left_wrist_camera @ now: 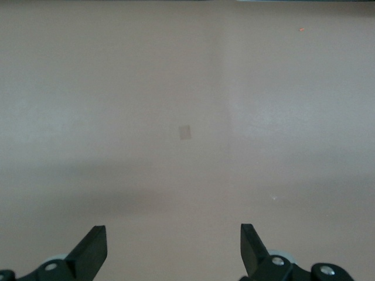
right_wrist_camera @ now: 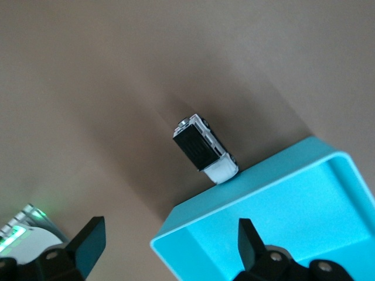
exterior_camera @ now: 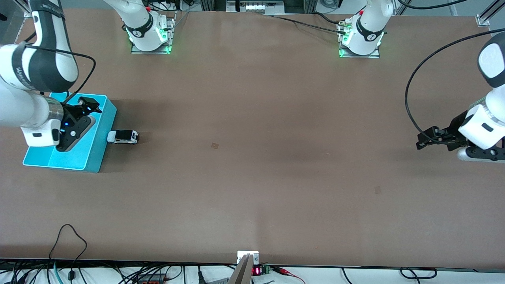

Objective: Wind and store white jeep toy
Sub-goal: 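Lower the right gripper onto the jeep beside the bin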

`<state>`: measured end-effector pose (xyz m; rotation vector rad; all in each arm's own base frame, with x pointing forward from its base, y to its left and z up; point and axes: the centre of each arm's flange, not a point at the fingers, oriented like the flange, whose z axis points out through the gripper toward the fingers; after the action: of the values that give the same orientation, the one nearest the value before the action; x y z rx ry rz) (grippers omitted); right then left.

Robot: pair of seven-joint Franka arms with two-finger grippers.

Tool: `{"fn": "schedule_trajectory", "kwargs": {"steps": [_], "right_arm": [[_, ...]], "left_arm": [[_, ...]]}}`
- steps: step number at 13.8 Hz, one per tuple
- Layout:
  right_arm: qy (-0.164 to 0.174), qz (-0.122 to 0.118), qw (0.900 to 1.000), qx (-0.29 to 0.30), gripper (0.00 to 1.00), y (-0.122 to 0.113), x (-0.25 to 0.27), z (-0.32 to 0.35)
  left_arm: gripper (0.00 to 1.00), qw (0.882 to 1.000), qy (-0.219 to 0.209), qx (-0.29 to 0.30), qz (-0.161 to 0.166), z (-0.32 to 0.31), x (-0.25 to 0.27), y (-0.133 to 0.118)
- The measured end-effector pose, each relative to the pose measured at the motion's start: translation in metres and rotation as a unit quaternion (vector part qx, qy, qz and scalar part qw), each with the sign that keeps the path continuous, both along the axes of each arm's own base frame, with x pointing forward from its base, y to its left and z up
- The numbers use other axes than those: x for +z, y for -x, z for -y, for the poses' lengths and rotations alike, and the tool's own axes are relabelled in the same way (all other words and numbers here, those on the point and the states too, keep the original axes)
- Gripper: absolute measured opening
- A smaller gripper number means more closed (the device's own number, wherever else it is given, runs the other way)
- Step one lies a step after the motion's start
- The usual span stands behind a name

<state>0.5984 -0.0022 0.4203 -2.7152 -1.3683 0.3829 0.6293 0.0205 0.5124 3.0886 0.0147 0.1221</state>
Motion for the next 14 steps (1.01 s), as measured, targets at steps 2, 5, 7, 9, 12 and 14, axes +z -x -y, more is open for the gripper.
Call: {"fn": "schedule_trajectory", "kwargs": {"steps": [2, 5, 7, 9, 12, 14], "right_arm": [[-0.003, 0.004, 0.999, 0.052, 1.00, 0.002, -0.016, -0.007], [0.006, 0.008, 0.994, 0.109, 1.00, 0.011, -0.044, -0.031], [0.006, 0.015, 0.991, 0.130, 1.00, 0.023, -0.065, -0.040], [0.005, 0.024, 0.989, 0.145, 1.00, 0.034, -0.079, -0.041], [-0.007, 0.046, 0.979, 0.199, 1.00, 0.040, -0.090, -0.040], [-0.015, 0.060, 0.969, 0.239, 1.00, 0.044, -0.102, -0.038]], "left_arm": [[1.00, 1.000, -0.001, 0.011, 0.003, -0.002, 0.015, 0.005], [1.00, 1.000, -0.002, 0.015, -0.004, -0.003, 0.036, 0.017], [1.00, 1.000, -0.001, 0.024, -0.007, -0.003, 0.045, 0.024], [1.00, 0.999, 0.001, 0.044, -0.013, 0.003, 0.056, 0.032], [1.00, 0.999, 0.001, 0.042, -0.011, 0.016, 0.073, 0.043], [1.00, 0.999, 0.000, 0.041, -0.011, 0.013, 0.078, 0.047]]}}
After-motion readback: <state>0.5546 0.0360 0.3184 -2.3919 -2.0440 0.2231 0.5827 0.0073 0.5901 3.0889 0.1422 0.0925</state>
